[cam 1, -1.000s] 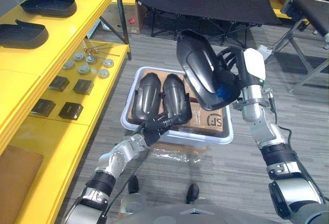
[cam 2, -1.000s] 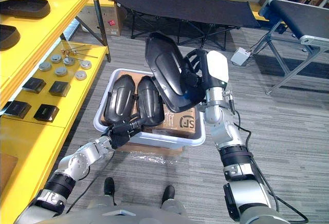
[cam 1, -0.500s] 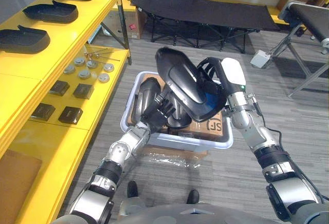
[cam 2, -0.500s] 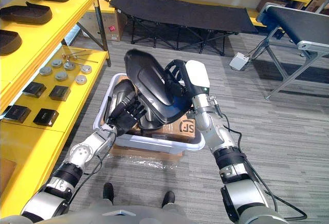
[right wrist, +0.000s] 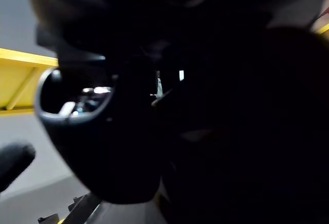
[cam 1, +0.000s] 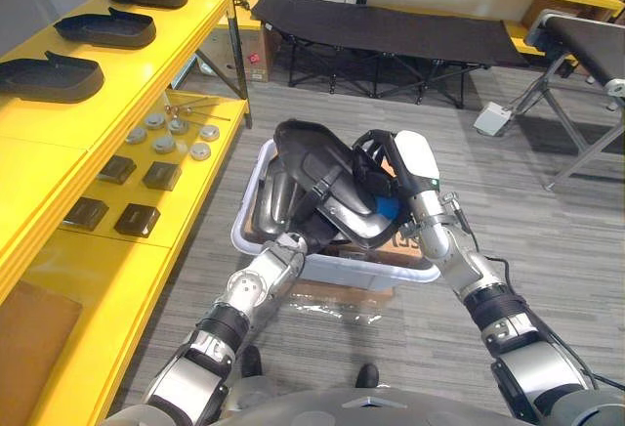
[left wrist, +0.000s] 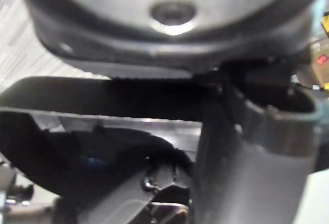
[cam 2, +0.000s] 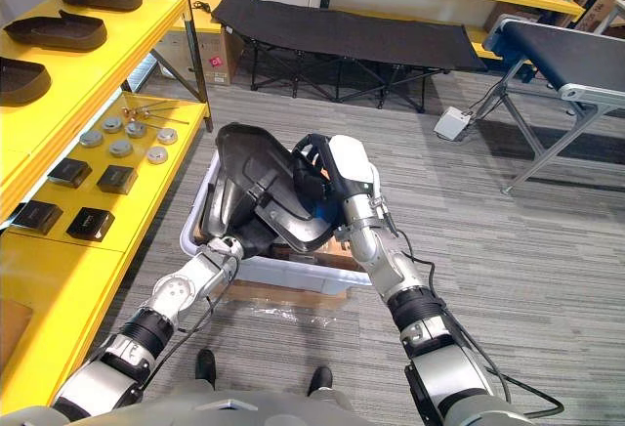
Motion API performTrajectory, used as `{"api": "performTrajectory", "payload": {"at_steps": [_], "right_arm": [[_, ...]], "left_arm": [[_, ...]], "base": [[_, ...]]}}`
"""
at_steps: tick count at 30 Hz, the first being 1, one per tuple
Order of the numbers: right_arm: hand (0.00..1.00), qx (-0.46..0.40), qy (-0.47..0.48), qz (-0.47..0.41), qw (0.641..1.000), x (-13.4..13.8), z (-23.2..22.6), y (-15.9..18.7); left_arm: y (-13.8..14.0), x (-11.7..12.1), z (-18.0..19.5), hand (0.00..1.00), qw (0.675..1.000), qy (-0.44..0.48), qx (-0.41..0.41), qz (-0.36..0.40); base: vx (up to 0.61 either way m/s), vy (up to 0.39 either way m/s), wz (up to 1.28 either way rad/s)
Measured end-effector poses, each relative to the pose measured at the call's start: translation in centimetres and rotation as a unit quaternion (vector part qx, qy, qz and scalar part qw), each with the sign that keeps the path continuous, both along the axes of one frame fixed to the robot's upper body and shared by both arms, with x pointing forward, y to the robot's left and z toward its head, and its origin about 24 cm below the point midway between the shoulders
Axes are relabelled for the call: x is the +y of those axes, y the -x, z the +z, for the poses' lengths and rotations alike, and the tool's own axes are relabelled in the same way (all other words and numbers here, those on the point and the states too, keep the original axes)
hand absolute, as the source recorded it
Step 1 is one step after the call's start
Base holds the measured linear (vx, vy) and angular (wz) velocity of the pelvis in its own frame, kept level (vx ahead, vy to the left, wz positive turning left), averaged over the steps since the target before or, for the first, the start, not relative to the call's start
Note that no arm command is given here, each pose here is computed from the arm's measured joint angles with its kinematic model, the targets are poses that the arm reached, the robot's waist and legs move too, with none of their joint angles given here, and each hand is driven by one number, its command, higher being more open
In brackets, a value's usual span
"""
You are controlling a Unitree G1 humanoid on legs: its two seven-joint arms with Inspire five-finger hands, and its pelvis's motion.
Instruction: Walk over and take three plastic housings, then place them on the shelf
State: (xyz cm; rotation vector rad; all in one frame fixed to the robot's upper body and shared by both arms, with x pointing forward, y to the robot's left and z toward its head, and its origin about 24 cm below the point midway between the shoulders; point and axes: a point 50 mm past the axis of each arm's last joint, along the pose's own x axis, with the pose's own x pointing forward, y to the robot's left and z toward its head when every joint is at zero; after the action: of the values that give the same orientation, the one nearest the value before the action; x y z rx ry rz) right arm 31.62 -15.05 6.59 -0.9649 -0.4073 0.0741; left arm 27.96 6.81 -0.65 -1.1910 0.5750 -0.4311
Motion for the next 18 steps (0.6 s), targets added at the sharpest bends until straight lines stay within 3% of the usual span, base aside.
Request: {"api": "performTrajectory", "payload": {"at_steps": [2, 3, 10, 18], "right_arm": [[0.0, 0.0, 0.0, 0.0, 1.0, 0.0, 0.0, 0.0], [0.0, 0.0, 0.001, 0.0, 1.0, 0.0, 0.0, 0.0], [0.0, 0.003, 0.006, 0.004, 1.0, 0.1, -0.1, 0.1], [0.0, 0.007, 0.0, 0.017, 1.0, 1.2, -0.3, 0.1]], "left_arm": [[0.3, -0.5, -0.2, 1.0, 0.999, -0.027, -0.007, -0.031], [0.4, -0.7, -0.3, 0.0, 0.998, -0.038, -0.009, -0.042], [1.7, -2.6, -1.2, 0.0, 0.986, -0.117, -0.021, -0.12], [1.7, -2.4, -2.3, 0.0, 0.984, -0.162, -0.005, -0.07]], "base": [[0.0, 0.0, 0.0], [0.0, 0.0, 0.0], [0.0, 0.0, 0.0], [0.0, 0.0, 0.01]]}}
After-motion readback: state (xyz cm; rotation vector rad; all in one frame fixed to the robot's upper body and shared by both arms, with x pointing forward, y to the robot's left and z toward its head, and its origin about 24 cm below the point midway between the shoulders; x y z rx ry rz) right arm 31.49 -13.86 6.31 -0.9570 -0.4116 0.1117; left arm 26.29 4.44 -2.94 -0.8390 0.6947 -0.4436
